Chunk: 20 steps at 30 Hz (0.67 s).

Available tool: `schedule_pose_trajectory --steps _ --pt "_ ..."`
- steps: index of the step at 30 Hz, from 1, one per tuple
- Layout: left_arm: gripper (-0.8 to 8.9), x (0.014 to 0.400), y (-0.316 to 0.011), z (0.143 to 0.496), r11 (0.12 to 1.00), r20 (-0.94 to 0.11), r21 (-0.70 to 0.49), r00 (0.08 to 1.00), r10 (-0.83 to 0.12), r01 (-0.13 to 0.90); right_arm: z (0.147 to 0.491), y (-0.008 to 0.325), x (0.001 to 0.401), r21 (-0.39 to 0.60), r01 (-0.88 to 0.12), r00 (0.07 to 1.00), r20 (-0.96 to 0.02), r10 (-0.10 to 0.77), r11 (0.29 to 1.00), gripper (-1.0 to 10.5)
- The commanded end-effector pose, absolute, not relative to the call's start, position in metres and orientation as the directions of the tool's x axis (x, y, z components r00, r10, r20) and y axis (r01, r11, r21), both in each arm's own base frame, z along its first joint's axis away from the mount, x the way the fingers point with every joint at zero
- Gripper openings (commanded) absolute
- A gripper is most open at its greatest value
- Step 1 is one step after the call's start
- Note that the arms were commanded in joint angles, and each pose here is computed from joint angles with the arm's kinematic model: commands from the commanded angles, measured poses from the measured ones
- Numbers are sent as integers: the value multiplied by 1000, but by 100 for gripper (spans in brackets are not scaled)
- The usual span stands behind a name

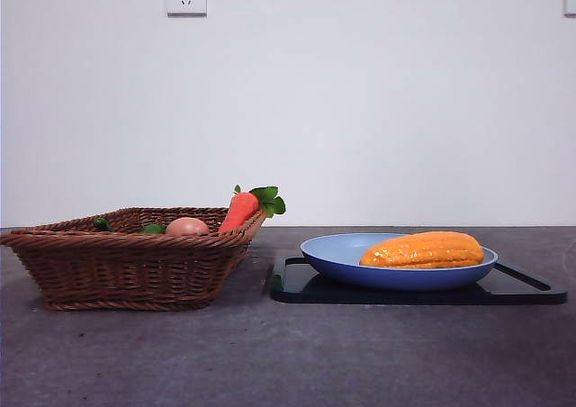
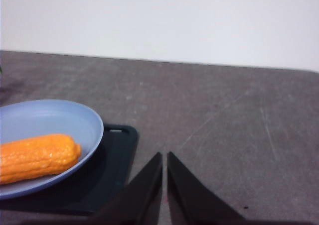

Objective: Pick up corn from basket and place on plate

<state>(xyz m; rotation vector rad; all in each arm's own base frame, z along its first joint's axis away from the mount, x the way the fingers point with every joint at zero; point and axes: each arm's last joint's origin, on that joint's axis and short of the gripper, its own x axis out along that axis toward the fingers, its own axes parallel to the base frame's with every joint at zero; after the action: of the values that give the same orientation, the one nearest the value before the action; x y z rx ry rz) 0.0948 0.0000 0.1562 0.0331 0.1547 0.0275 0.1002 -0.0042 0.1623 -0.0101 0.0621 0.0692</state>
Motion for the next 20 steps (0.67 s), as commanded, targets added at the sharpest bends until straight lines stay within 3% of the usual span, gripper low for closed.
schedule_pose_trajectory --steps 1,6,20 --pt "8 96 0 147 999 -185 40 982 27 -20 159 -4 98 12 -68 995 -77 69 998 2" --pt "8 96 0 147 999 -185 40 982 27 -20 150 -4 96 26 -67 984 -162 71 997 2" --pt "8 96 0 147 999 -185 40 982 27 -20 151 -4 96 57 -62 986 -150 70 996 2"
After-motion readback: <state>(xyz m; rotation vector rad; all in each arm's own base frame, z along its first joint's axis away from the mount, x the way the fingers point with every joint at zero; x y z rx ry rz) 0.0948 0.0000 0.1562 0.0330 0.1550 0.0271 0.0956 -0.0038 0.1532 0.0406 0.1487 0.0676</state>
